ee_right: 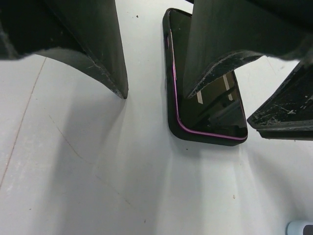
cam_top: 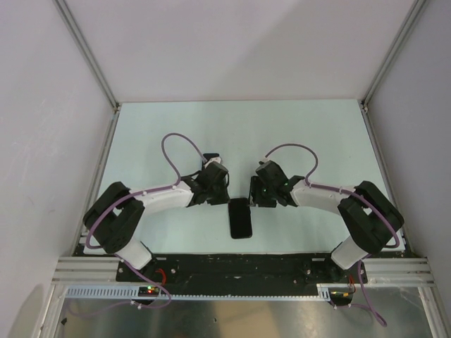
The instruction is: Put the phone into the phone case
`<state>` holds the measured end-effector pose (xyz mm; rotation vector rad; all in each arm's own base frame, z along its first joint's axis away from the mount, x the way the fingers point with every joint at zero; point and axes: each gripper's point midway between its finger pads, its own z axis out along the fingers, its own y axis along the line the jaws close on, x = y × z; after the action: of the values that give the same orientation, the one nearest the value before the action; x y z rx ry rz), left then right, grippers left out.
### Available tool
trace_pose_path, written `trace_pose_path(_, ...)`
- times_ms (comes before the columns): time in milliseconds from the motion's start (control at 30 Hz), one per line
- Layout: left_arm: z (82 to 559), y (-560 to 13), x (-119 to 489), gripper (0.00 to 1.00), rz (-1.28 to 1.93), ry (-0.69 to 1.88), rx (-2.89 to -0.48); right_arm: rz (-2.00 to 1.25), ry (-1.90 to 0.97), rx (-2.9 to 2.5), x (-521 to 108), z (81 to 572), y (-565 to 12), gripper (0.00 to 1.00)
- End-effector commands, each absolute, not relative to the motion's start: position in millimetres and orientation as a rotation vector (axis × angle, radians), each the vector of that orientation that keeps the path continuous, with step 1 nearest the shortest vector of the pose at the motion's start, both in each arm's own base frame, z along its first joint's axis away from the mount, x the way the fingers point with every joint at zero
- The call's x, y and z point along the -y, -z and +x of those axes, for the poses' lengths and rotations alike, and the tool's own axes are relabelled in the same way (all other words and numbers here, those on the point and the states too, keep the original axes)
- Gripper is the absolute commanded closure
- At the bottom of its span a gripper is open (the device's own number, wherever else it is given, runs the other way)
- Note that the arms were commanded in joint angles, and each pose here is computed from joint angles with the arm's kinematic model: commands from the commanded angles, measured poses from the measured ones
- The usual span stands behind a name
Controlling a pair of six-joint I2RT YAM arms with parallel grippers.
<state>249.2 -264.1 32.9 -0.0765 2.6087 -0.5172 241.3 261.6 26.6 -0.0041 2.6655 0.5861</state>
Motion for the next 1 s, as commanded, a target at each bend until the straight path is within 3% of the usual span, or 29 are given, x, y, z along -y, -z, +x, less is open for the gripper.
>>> trace_pose_path(0,252.8,-39.8,275.3,0.74,-0.027,0.543,-2.595,-0.016,-0.631,-2.677,-270.1,232.3,-22.8,0.47)
trace_pose_path(967,217.9,13.0,248.1,0.78,0.082,0.243,-2.750,-0.081,-0.475,-2.765,-274.8,219.8,10.0,0.61)
